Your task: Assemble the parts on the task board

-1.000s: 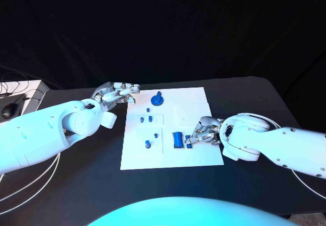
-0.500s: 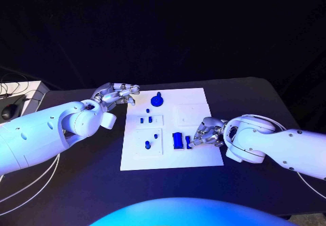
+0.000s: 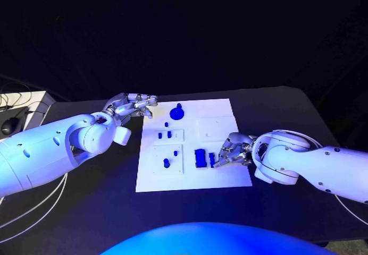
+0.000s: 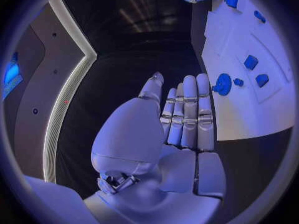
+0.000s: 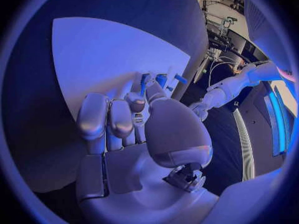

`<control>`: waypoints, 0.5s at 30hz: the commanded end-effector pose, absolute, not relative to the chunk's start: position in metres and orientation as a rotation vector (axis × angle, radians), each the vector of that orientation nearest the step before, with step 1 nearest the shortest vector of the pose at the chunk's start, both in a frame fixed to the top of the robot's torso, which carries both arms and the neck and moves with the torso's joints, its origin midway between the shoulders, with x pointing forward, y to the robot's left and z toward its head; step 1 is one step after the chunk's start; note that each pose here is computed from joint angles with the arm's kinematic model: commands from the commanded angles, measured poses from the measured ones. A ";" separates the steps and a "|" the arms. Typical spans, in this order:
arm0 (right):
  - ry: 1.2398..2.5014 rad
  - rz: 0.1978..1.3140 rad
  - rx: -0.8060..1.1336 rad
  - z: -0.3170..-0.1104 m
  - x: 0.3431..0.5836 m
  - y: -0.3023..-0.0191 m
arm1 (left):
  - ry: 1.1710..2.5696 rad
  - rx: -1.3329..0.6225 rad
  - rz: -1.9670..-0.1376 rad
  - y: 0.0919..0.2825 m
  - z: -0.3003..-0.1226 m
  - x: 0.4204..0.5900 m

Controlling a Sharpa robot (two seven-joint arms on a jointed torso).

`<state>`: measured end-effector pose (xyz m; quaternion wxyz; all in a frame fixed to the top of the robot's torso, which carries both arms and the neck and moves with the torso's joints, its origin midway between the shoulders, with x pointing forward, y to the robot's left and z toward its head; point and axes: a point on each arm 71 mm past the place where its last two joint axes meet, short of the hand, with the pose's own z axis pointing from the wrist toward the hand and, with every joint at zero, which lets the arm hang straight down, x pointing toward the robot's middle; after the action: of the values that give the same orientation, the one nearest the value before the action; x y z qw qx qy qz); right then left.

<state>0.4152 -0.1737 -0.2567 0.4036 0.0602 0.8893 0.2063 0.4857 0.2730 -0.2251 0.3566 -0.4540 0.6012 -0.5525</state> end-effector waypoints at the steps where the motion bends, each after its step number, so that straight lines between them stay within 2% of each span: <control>1: 2.230 0.496 0.154 -0.258 0.416 -0.174 | 1.555 -1.165 -1.450 0.271 -0.224 0.486; 15: 2.239 0.463 0.142 -0.268 0.416 -0.171 | 1.557 -1.166 -1.450 0.271 -0.224 0.485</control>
<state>0.4166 -0.1701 -0.2651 0.4095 0.0609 0.8894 0.1936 0.4857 0.2732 -0.2251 0.3567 -0.4540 0.6013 -0.5524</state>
